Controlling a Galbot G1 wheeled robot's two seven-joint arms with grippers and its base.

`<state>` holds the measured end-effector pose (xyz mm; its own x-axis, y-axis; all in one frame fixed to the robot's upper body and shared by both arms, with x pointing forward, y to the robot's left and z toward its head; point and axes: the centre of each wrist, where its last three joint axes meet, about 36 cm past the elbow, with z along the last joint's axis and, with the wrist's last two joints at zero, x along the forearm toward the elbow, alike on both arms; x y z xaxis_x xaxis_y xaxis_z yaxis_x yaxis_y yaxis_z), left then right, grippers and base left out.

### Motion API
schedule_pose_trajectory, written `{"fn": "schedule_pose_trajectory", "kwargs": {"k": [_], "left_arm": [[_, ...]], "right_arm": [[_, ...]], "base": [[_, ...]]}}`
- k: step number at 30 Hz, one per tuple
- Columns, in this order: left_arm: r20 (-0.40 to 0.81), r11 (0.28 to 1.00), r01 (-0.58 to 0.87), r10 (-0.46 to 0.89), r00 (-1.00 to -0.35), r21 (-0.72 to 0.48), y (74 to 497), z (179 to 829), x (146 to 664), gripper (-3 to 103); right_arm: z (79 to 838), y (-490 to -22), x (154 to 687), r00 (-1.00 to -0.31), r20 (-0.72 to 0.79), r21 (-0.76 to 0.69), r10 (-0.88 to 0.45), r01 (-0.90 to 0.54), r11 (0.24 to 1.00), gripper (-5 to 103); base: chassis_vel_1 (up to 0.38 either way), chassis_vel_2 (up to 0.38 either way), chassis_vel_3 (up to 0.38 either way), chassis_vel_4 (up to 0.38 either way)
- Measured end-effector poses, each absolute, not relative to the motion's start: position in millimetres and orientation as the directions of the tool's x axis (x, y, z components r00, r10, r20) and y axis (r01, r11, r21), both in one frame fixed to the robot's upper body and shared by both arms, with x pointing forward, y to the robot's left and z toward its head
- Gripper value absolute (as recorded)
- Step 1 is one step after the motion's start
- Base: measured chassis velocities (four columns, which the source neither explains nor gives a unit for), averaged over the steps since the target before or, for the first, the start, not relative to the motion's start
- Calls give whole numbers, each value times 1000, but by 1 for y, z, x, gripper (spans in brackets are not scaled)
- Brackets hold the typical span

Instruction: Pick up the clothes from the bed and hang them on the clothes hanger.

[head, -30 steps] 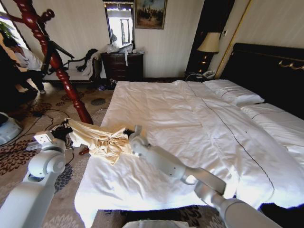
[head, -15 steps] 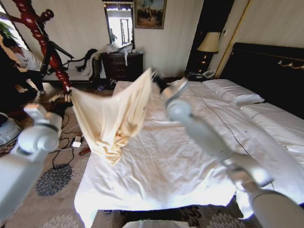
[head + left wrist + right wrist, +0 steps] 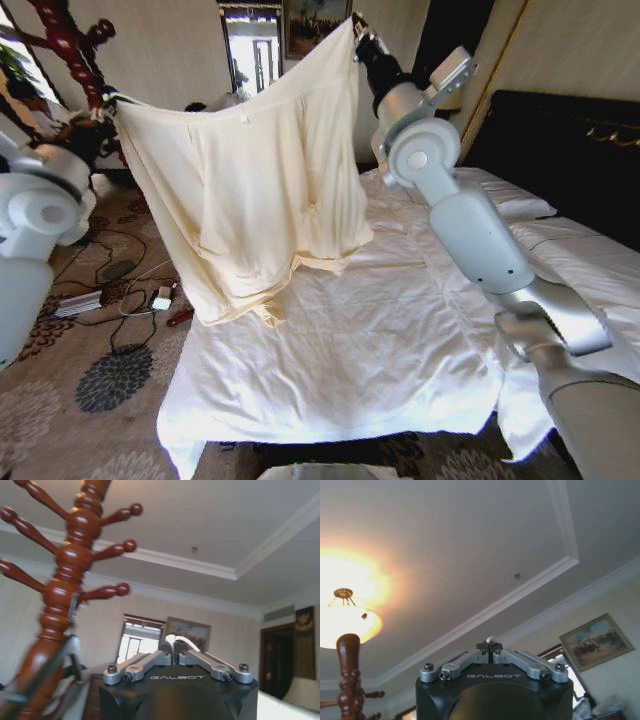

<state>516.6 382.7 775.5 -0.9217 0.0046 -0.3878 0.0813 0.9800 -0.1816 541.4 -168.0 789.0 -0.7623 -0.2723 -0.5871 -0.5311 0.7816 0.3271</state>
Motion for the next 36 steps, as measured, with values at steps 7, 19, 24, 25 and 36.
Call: {"fn": "schedule_pose_trajectory", "kwargs": {"k": [7, 19, 24, 25, 36], "left_arm": [[-354, 958, 207, 127, -927, -200, 317, 744, 518, 2], [7, 934, 199, 211, -977, -298, 230, 569, 514, 2], [104, 963, 148, 175, -979, -227, 215, 521, 507, 2], [134, 971, 129, 158, -978, -202, 214, 509, 505, 2], [166, 988, 14, 39, -985, -154, 246, 492, 502, 2]], "right_arm": [[731, -180, 520, -840, -477, 332, -259, -445, 832, 0], [515, -208, 467, -984, -17, 345, -177, -172, 923, 0], [469, -196, 458, -980, 87, 363, -177, -134, 922, 0], [461, -191, 460, -977, 112, 376, -179, -125, 918, 0], [464, -182, 493, -987, 20, 317, -162, -148, 937, 19]], "base": [[0, 0, 0, 0], [0, 0, 0, 0], [0, 0, 0, 0], [0, 0, 0, 0], [0, 0, 0, 0]]}}
